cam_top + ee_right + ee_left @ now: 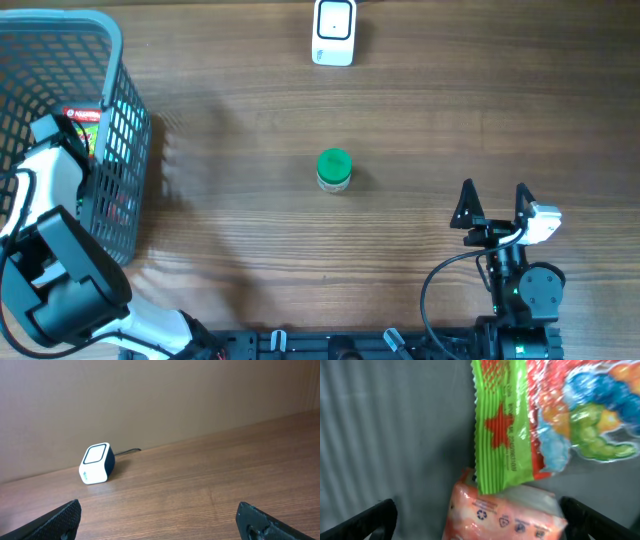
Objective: Scan the item barcode
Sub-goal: 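Reach the left gripper into the basket and grasp the small red-white box, then carry the box with the left gripper and set it beside the jar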
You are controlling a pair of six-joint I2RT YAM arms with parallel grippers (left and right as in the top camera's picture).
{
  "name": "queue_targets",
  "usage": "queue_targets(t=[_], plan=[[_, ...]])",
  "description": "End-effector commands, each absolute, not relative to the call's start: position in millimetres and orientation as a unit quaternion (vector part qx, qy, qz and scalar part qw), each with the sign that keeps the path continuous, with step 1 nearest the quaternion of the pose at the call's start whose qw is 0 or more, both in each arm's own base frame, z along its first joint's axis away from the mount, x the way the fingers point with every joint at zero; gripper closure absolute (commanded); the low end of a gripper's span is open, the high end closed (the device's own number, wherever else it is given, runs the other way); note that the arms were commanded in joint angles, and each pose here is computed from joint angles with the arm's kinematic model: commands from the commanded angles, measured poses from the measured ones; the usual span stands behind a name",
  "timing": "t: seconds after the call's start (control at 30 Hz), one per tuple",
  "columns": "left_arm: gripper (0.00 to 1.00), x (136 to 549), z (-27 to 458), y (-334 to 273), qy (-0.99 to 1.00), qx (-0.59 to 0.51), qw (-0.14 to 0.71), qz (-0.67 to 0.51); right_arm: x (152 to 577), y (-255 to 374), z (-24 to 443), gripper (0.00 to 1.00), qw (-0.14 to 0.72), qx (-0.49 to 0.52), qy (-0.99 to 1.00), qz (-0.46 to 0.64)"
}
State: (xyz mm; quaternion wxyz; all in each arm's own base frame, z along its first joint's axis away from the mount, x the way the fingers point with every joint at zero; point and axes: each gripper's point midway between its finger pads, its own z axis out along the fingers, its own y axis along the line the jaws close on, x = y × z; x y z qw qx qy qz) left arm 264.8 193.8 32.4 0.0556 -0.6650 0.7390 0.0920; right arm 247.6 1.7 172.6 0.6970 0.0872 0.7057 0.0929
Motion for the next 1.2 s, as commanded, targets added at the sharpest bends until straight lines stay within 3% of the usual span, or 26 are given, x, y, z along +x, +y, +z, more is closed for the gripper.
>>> queue_targets(t=[0.0,0.07,0.17,0.37,0.53,0.67,0.77,0.97,1.17], plan=[[0.19,260.5,27.5,191.0,0.747,-0.657,0.05,0.09,247.1,5.3,174.8,0.0,0.701,0.074,0.703,0.094],[0.4,259.3,28.0,193.4,0.744,-0.66,0.051,0.092,247.1,5.3,174.7,0.0,0.7,0.074,0.704,0.094],[0.59,257.1,33.5,200.8,0.737,-0.666,0.058,0.096,247.1,5.3,174.8,0.0,0.701,0.074,0.703,0.094],[0.57,259.6,91.8,220.4,0.717,-0.685,0.095,0.09,247.1,5.3,174.8,0.0,0.701,0.074,0.703,0.094],[0.58,266.9,204.7,225.3,0.698,-0.69,0.184,0.055,247.1,5.3,174.8,0.0,0.701,0.074,0.703,0.094],[0.57,271.9,314.3,178.4,0.697,-0.652,0.288,-0.075,247.1,5.3,174.8,0.0,0.701,0.074,0.703,0.094],[0.55,275.1,358.7,114.9,0.709,-0.595,0.33,-0.185,247.1,5.3,174.8,0.0,0.701,0.074,0.703,0.094],[0.53,289.4,366.3,14.8,0.791,-0.473,0.318,-0.222,247.1,5.3,174.8,0.0,0.701,0.074,0.703,0.094],[0.53,309.4,289.4,-56.0,0.866,-0.418,0.25,-0.115,247.1,5.3,174.8,0.0,0.701,0.074,0.703,0.094]])
